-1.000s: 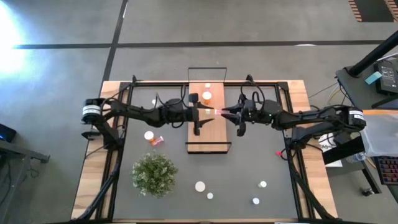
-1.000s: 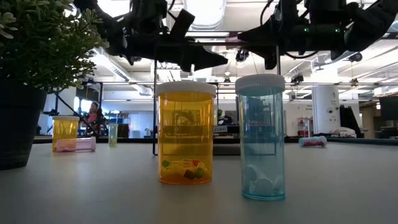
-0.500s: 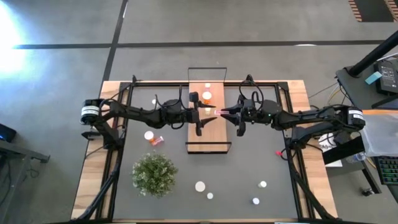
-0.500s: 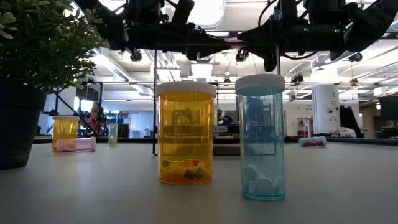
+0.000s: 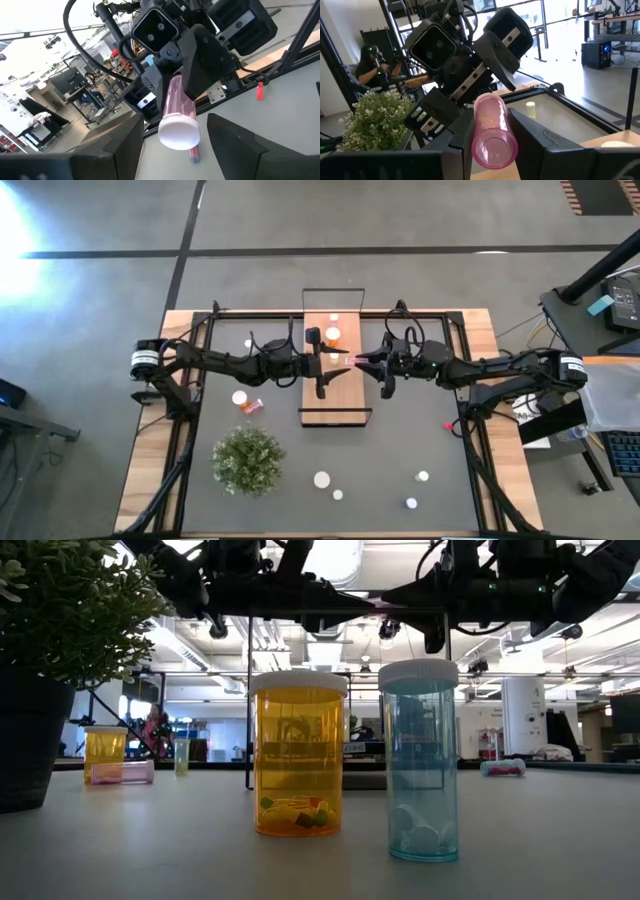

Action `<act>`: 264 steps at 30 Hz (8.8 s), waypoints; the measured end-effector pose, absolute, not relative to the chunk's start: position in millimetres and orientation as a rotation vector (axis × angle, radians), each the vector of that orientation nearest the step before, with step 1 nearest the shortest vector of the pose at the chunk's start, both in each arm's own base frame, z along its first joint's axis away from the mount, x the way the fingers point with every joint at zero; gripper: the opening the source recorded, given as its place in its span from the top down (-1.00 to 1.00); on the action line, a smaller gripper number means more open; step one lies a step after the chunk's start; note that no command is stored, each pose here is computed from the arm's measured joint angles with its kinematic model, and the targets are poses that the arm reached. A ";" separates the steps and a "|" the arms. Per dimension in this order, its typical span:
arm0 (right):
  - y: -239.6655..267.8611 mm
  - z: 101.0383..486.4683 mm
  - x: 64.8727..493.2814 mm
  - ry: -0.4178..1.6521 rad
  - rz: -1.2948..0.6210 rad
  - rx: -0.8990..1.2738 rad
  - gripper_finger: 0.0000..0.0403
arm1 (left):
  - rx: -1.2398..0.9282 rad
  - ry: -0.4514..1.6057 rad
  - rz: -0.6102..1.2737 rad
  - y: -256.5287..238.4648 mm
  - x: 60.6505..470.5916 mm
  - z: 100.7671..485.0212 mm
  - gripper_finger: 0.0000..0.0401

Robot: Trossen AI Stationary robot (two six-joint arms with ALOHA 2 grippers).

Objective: Pick and place medicine bottles onto shelf by color
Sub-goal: Put the top pink pill bottle on the shelf aligned with the other pink pill bottle

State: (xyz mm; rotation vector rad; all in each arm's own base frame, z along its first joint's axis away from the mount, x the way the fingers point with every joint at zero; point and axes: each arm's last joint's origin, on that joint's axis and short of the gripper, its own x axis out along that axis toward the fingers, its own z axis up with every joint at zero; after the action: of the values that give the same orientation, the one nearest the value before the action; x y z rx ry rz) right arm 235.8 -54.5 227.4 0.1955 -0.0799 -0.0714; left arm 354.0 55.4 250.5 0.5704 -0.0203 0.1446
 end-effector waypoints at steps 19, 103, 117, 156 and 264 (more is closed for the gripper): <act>-54.4 230.8 235.6 -0.113 -0.067 0.188 0.53 | 0.567 -0.033 0.143 55.2 355.1 253.6 0.34; -47.0 274.7 177.8 0.290 -0.302 0.017 -0.24 | -0.222 0.869 0.511 198.3 314.1 327.9 0.46; -47.0 274.5 177.9 0.290 -0.302 0.017 -0.24 | -0.280 1.021 0.507 219.2 332.3 294.7 0.46; -46.9 274.2 177.9 0.290 -0.302 0.029 -0.24 | -0.444 1.273 0.482 223.8 332.4 264.0 0.46; -46.9 274.2 177.9 0.290 -0.302 0.028 -0.24 | -0.042 1.036 0.500 162.0 219.7 177.8 -0.09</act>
State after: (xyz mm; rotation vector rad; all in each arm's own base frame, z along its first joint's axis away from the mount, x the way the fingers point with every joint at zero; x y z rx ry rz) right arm 177.9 -46.9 274.2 0.0277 0.2899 -0.3020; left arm 219.7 162.0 177.8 -0.0418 1.0361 0.5002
